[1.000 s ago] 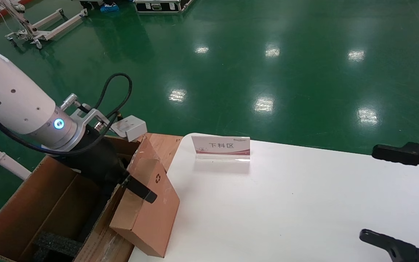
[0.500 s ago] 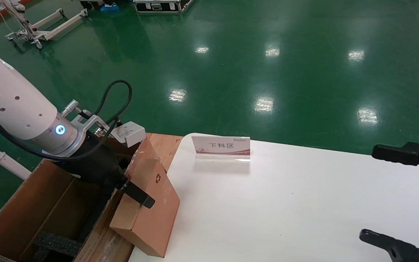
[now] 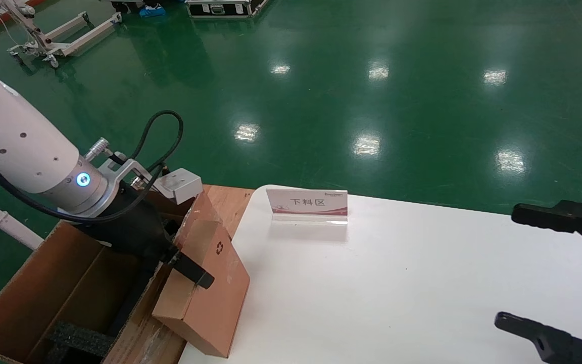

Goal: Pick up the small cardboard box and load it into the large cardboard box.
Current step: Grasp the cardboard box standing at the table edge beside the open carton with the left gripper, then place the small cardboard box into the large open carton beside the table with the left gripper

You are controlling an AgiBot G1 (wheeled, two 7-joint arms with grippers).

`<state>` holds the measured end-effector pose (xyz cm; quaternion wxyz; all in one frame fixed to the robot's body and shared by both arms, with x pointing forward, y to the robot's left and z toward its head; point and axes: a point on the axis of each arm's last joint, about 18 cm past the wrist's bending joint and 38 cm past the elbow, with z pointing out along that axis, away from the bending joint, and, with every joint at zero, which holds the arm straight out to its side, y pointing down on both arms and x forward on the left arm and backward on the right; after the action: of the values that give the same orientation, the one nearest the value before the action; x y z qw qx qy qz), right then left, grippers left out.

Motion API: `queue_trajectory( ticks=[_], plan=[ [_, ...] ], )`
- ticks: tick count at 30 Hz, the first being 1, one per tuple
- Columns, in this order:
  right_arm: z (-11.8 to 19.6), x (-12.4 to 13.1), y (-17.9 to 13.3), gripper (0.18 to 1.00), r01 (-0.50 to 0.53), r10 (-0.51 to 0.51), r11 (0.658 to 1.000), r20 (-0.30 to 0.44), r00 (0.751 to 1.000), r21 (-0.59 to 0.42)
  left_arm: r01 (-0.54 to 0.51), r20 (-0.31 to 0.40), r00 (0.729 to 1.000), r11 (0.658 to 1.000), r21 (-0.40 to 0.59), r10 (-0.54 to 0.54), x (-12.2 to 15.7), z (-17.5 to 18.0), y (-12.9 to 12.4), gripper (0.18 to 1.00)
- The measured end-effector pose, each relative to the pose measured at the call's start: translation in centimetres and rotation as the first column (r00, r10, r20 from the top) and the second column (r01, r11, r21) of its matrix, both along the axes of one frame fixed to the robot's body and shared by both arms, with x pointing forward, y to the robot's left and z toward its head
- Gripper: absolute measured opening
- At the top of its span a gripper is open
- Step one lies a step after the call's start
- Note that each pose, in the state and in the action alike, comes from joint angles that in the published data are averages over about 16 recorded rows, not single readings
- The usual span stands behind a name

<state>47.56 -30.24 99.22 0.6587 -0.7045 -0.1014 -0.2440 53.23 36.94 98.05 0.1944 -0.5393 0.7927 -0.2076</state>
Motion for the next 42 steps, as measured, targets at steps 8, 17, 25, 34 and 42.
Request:
queue_trajectory(
  ticks=[8, 17, 25, 34, 42],
  plan=[
    [0.0, 0.0, 0.0, 0.849, 0.000, 0.000, 1.000, 0.000, 1.000, 0.000, 0.000, 0.000, 1.000, 1.000, 0.001, 0.000, 0.0, 0.0, 0.0, 0.826],
    [0.0, 0.0, 0.0, 0.654, 0.000, 0.000, 1.000, 0.000, 1.000, 0.000, -0.003, 0.015, 1.000, 1.000, -0.006, 0.003, 0.1, 0.6, 0.1, 0.633],
    [0.0, 0.0, 0.0, 0.468, 0.000, 0.000, 1.000, 0.000, 1.000, 0.000, 0.002, 0.136, 0.991, 1.000, -0.011, -0.001, -0.3, 5.3, 0.3, 0.455],
    [0.0, 0.0, 0.0, 0.303, 0.000, 0.000, 1.000, 0.000, 1.000, 0.000, 0.010, 0.374, 0.927, 0.999, 0.053, -0.029, -3.1, 15.7, 0.7, 0.345],
    [0.0, 0.0, 0.0, 0.218, 0.000, 0.000, 1.000, 0.000, 1.000, 0.000, -0.046, 0.448, 0.893, 0.986, 0.158, -0.031, -6.5, 20.8, 2.9, 0.316]
  ],
)
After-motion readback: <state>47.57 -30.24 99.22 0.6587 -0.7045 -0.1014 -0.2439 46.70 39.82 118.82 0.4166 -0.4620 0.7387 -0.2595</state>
